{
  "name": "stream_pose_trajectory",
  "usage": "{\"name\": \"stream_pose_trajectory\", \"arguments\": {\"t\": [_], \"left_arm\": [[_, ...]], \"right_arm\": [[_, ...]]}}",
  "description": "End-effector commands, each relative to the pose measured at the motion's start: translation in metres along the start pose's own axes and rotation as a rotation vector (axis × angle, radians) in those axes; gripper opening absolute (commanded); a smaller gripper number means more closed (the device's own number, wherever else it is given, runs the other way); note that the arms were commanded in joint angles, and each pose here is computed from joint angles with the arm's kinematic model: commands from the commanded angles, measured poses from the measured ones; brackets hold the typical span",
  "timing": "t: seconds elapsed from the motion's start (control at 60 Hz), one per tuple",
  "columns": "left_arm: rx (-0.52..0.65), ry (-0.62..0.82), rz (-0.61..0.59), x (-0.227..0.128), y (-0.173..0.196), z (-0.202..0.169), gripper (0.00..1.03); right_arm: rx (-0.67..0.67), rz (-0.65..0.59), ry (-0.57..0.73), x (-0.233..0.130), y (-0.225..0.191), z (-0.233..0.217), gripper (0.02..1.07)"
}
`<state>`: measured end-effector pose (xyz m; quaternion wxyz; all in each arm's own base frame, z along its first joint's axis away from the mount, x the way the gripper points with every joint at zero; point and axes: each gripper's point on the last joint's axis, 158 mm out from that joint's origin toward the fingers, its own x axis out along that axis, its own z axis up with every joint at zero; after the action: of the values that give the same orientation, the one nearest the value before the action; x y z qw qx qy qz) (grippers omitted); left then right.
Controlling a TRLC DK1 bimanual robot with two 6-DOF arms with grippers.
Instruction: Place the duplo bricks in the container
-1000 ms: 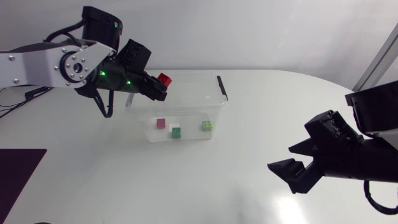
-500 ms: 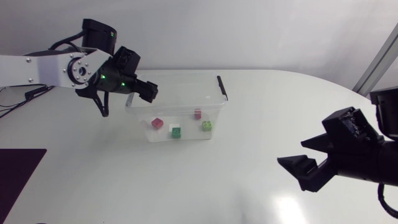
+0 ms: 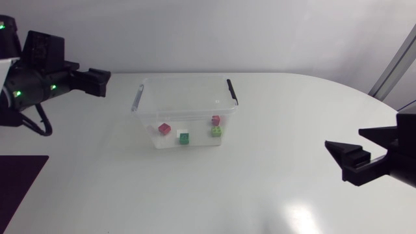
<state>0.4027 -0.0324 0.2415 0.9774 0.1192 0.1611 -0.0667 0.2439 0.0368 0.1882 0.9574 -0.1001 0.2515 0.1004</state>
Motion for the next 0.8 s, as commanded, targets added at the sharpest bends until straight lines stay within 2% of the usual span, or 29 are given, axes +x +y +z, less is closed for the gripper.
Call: {"name": "stream_pose_trajectory", "arguments": {"t": [0.0,0.217,0.517,0.783], "left_arm": [[0.004,-0.043,0.057,-0.020,0.015,-0.006,0.99],[-0.021,-0.134,0.192,-0.064,0.049,-0.018,0.99],[-0.010,-0.270,0.308,-0.113,0.059,-0.038,0.99],[-0.079,-0.276,0.250,-0.118,0.034,-0.065,0.99]], "right_arm": [[-0.002,-0.042,-0.022,-0.002,-0.009,-0.006,1.02],[-0.003,-0.136,-0.108,-0.014,-0.025,-0.005,1.02],[-0.009,-0.229,-0.206,-0.024,-0.038,-0.012,1.02],[0.057,-0.229,-0.279,-0.008,-0.038,-0.018,1.02]]}}
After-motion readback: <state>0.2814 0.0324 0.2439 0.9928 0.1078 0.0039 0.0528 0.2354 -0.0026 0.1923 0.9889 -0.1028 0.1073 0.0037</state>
